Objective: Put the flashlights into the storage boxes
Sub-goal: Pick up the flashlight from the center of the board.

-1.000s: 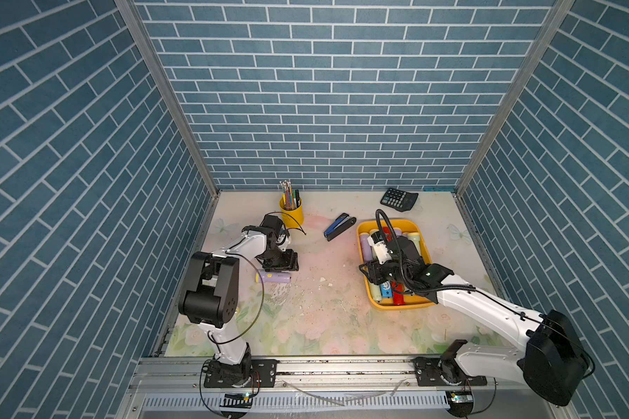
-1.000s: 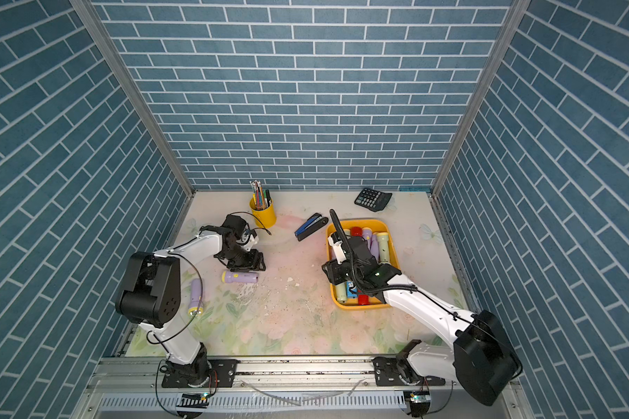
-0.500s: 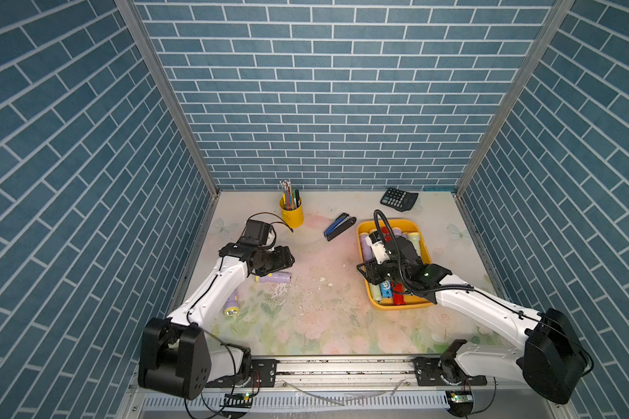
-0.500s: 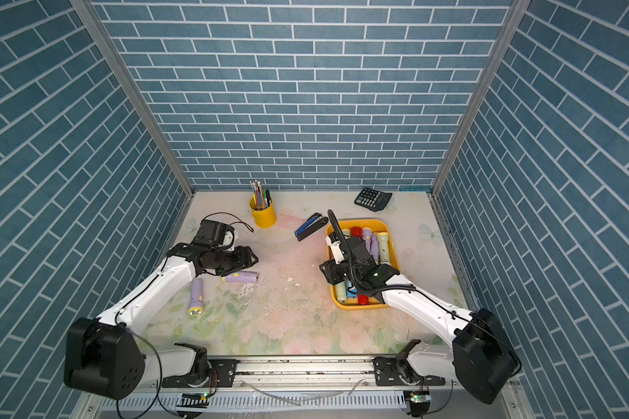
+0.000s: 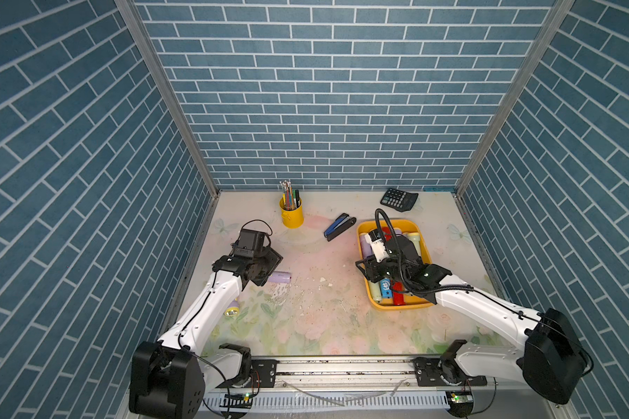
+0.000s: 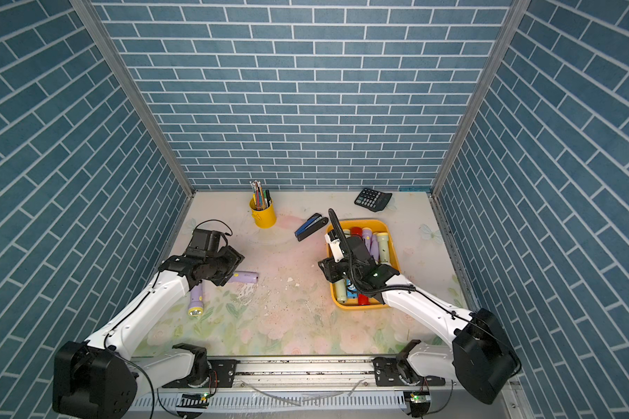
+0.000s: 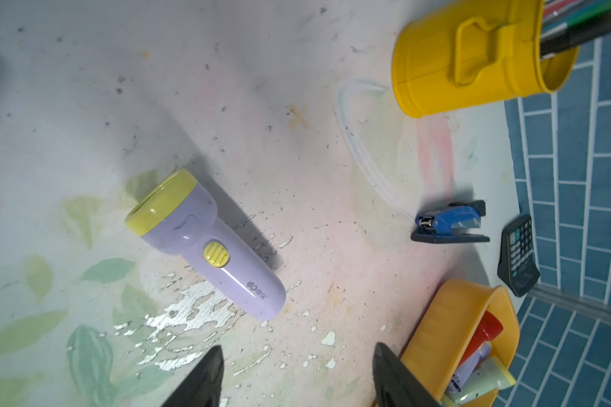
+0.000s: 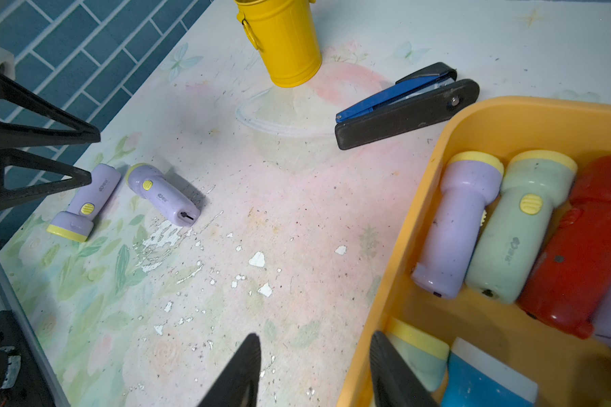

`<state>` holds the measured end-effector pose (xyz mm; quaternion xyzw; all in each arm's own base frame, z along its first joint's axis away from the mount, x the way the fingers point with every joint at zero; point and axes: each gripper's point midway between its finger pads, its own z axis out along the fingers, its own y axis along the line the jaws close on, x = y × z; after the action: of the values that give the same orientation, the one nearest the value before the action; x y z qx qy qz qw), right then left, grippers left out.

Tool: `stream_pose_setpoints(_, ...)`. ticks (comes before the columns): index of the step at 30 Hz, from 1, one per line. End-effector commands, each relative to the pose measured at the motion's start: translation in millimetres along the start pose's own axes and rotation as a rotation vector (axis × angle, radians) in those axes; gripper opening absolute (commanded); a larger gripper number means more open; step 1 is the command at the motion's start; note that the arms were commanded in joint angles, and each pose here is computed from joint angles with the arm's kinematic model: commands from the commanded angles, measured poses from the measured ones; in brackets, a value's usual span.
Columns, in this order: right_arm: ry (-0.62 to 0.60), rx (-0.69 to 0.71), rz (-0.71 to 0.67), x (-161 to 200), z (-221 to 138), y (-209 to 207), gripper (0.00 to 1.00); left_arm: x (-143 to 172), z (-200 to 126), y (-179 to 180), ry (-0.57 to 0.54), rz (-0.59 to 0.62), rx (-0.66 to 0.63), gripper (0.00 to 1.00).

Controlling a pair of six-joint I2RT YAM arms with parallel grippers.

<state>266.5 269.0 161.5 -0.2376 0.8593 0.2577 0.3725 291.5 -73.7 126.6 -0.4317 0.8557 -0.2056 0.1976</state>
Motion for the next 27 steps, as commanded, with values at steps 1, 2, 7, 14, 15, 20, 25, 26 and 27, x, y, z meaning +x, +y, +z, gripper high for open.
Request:
stream_pose_setpoints(1,-0.027,0.004,-0.052,-1.0,-1.9,0.0,0.51,-4.2,-1.4,22.5,-0.028,-0.168,-0.13,0.65)
stream_pose_setpoints(2,-0.027,0.004,-0.055,-0.4,-1.6,-0.2,0.52,-3.3,-1.3,25.2,-0.021,-0.182,-0.156,0.65)
stream_pose_setpoints(7,-0.028,0.004,-0.081,1.6,-0.8,-0.6,0.52,7.1,7.4,34.0,0.055,-0.241,-0.287,0.66)
stream_pose_setpoints(14,-0.028,0.04,-0.105,2.7,-2.3,-7.4,0.53,24.5,32.3,29.4,0.152,-0.31,-0.354,0.67)
stream_pose_setpoints(15,-0.029,0.044,-0.107,3.0,-2.7,-8.0,0.53,28.9,35.8,30.0,0.171,-0.331,-0.362,0.67)
stream_pose_setpoints(20,-0.025,0.055,-0.12,6.5,-2.7,-10.4,0.53,34.0,48.3,33.4,0.169,-0.38,-0.387,0.67)
stream_pose_setpoints(25,-0.021,0.056,-0.133,7.8,-2.5,-10.8,0.53,28.6,55.8,28.0,0.157,-0.363,-0.407,0.68)
stream_pose_setpoints(26,-0.022,0.056,-0.137,7.3,-2.6,-10.5,0.53,27.6,57.6,26.8,0.156,-0.359,-0.405,0.68)
stream_pose_setpoints(27,-0.02,0.057,-0.138,8.2,-2.2,-11.1,0.53,26.9,60.2,25.2,0.155,-0.357,-0.401,0.68)
